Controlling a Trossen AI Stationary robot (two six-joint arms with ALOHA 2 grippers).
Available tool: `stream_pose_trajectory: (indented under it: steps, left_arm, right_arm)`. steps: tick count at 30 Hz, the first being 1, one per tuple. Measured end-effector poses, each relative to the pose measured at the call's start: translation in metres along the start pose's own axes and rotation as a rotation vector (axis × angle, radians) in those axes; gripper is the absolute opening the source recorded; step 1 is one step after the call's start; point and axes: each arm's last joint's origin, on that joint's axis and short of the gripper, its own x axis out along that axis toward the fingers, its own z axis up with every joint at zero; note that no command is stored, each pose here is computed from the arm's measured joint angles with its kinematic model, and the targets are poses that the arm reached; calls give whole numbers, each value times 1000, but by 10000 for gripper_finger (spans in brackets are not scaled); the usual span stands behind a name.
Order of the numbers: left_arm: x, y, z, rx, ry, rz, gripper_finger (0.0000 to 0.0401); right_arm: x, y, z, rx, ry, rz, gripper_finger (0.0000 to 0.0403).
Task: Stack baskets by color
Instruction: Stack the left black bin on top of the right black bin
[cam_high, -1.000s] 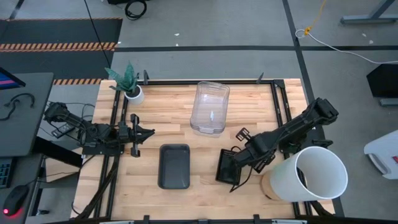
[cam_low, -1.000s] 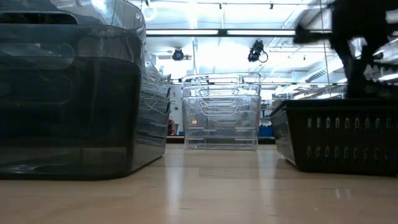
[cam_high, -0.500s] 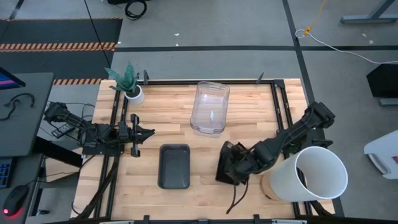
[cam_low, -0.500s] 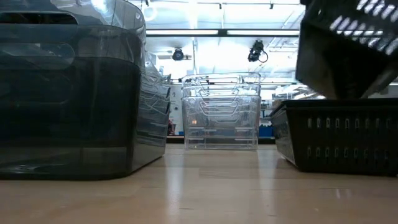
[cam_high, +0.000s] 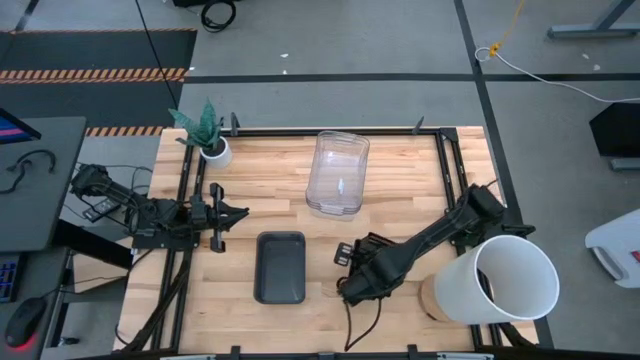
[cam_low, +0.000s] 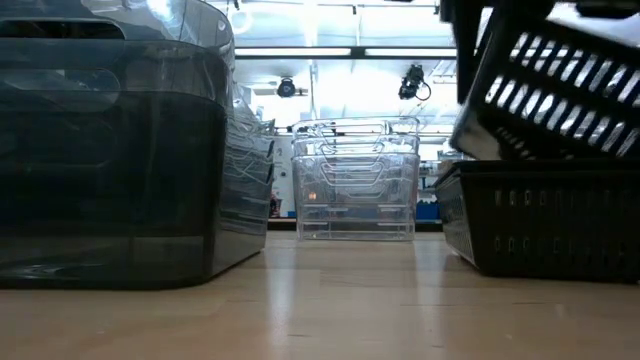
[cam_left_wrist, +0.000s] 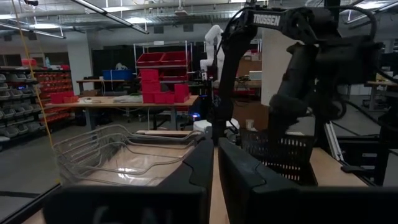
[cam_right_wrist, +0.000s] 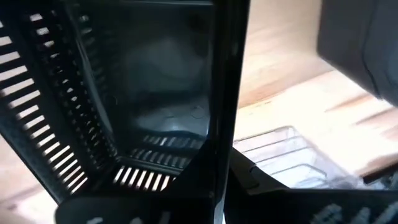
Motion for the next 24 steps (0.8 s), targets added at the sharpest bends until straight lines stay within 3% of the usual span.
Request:
stream_pose_trajectory:
  steps: [4, 11, 24]
  left_arm:
    - [0, 0, 0, 0, 0, 0, 36]
    - [0, 0, 0, 0, 0, 0, 28]
    - [0, 0, 0, 0, 0, -1, 38]
  right_arm:
    - [18, -3, 7, -68, 32, 41, 8]
    - [46, -7, 14, -73, 55, 122, 21]
    - [49, -12, 14, 125, -9, 143, 120]
